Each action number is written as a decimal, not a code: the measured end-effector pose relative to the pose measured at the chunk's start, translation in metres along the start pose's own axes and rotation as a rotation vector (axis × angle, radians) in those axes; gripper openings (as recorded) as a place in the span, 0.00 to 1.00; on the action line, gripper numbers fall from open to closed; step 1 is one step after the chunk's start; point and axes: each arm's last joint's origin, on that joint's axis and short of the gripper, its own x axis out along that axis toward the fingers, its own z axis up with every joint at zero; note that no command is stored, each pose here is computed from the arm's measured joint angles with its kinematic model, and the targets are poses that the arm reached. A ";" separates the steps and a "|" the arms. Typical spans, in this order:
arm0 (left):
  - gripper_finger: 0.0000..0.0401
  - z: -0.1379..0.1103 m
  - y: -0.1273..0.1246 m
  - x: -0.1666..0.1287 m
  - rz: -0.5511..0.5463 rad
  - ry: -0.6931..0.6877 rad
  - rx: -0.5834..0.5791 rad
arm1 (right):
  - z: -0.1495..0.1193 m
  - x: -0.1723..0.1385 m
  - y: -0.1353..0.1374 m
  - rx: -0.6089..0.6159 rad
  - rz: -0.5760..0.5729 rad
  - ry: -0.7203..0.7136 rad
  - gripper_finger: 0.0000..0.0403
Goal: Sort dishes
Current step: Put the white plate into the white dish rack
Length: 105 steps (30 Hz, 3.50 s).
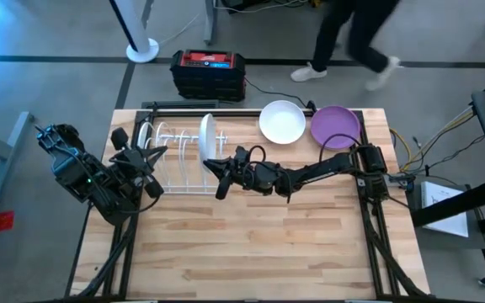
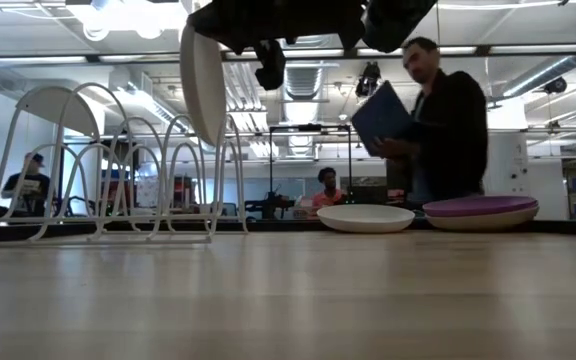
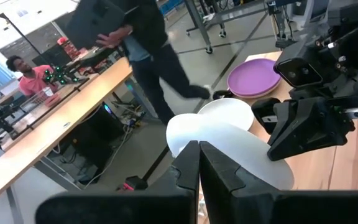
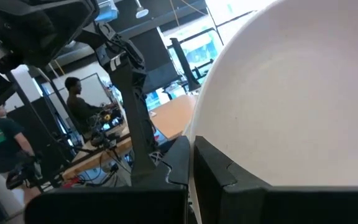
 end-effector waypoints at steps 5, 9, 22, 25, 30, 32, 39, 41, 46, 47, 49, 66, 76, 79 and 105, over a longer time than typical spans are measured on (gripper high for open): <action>0.00 0.000 0.000 0.000 0.000 0.000 0.000 | -0.001 -0.001 -0.001 -0.011 -0.002 0.005 0.00; 0.00 0.000 0.000 0.000 0.000 0.000 0.000 | -0.002 -0.001 -0.001 -0.020 -0.003 0.007 0.00; 0.00 0.000 0.000 0.000 0.001 0.000 0.001 | -0.004 -0.003 0.000 -0.090 0.001 0.014 0.00; 0.00 0.000 0.000 0.000 0.001 -0.001 0.001 | -0.004 -0.003 0.000 -0.093 0.001 0.014 0.00; 0.00 0.000 0.000 0.000 0.001 -0.001 -0.002 | -0.005 -0.003 -0.001 -0.081 0.003 0.018 0.00; 0.00 0.000 0.000 0.000 0.001 -0.001 -0.007 | -0.005 -0.003 -0.001 -0.044 0.003 0.019 0.00; 0.00 0.000 0.000 0.000 0.001 -0.001 -0.015 | -0.008 -0.003 -0.002 0.016 -0.007 0.041 0.00; 0.00 0.000 0.000 0.000 0.000 -0.001 -0.017 | -0.009 -0.003 -0.003 0.012 -0.011 0.050 0.00; 0.00 0.000 -0.001 0.000 0.000 -0.002 -0.028 | -0.010 -0.003 -0.003 0.001 -0.014 0.058 0.00; 0.00 0.000 -0.001 0.000 -0.001 -0.002 -0.030 | -0.010 -0.003 -0.003 -0.008 -0.013 0.059 0.00; 0.00 0.000 -0.001 0.000 -0.001 -0.002 -0.031 | -0.010 -0.003 -0.003 -0.030 -0.014 0.063 0.00; 0.00 0.000 -0.002 0.000 -0.013 0.008 -0.037 | -0.079 0.014 -0.021 0.018 0.001 0.040 0.00; 0.00 -0.002 -0.004 0.001 -0.023 0.023 -0.043 | -0.097 0.020 -0.025 0.020 -0.015 0.047 0.00; 0.00 -0.002 -0.004 0.001 -0.025 0.025 -0.044 | -0.098 0.020 -0.025 0.017 -0.016 0.049 0.00; 0.00 -0.001 -0.006 0.001 -0.048 0.038 -0.107 | -0.107 0.016 -0.031 -0.071 -0.045 0.133 0.00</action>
